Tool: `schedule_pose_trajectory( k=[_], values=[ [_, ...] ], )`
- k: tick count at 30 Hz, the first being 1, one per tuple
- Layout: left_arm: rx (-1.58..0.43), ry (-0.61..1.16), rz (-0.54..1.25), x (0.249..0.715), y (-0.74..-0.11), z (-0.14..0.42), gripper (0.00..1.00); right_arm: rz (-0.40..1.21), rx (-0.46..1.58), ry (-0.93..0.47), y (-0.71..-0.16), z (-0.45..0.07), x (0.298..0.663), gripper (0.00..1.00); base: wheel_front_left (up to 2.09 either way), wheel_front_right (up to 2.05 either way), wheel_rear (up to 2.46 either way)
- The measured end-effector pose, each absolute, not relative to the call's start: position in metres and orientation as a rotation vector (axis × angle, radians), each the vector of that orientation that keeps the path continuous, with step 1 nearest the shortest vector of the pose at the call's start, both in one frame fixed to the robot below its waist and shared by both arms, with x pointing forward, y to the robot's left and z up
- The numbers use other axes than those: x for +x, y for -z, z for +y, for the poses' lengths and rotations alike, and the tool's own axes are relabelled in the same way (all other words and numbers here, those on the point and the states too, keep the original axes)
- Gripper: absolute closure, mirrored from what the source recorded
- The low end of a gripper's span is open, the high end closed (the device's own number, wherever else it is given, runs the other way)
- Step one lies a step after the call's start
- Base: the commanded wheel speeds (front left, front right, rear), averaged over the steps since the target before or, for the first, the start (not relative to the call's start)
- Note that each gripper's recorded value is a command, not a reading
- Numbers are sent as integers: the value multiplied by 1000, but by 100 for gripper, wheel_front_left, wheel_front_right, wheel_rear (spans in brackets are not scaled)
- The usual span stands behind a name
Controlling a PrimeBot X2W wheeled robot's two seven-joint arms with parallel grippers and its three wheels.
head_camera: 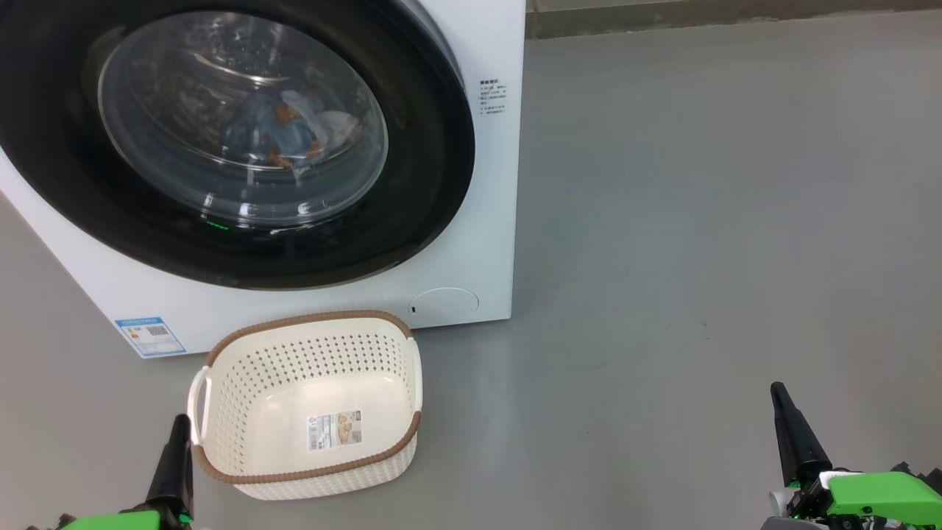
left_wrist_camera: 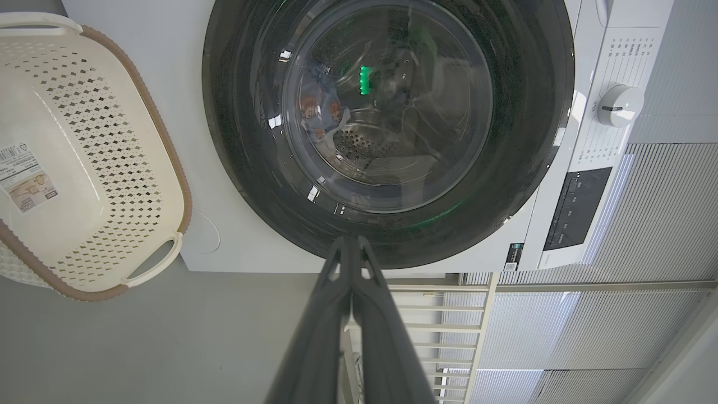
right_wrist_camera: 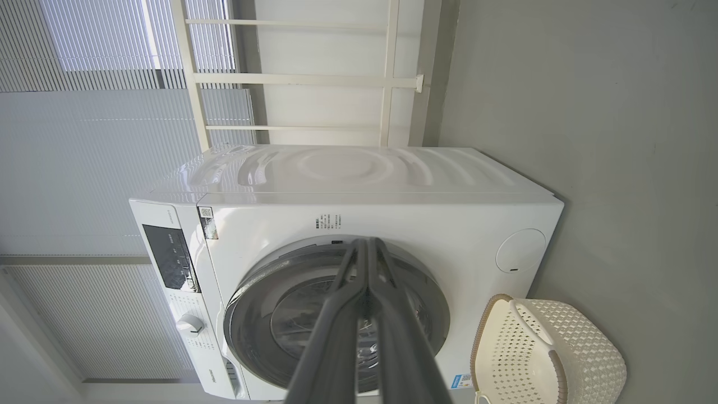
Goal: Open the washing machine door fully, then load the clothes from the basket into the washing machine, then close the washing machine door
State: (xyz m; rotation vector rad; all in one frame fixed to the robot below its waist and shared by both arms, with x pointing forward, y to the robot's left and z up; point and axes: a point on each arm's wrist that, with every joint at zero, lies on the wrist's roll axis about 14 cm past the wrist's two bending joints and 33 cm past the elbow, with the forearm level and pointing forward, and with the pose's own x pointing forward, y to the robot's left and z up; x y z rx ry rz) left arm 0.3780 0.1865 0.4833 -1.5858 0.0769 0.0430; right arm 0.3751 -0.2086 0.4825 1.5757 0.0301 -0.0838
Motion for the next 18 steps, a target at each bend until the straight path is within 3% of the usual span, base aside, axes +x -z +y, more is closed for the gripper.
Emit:
schedule_pose_trajectory(
  k=[18],
  values=[
    [-1586,-43,77,378,-483,187,100,30,1576,84,-482,-209,375,100,0,0,0]
  ],
)
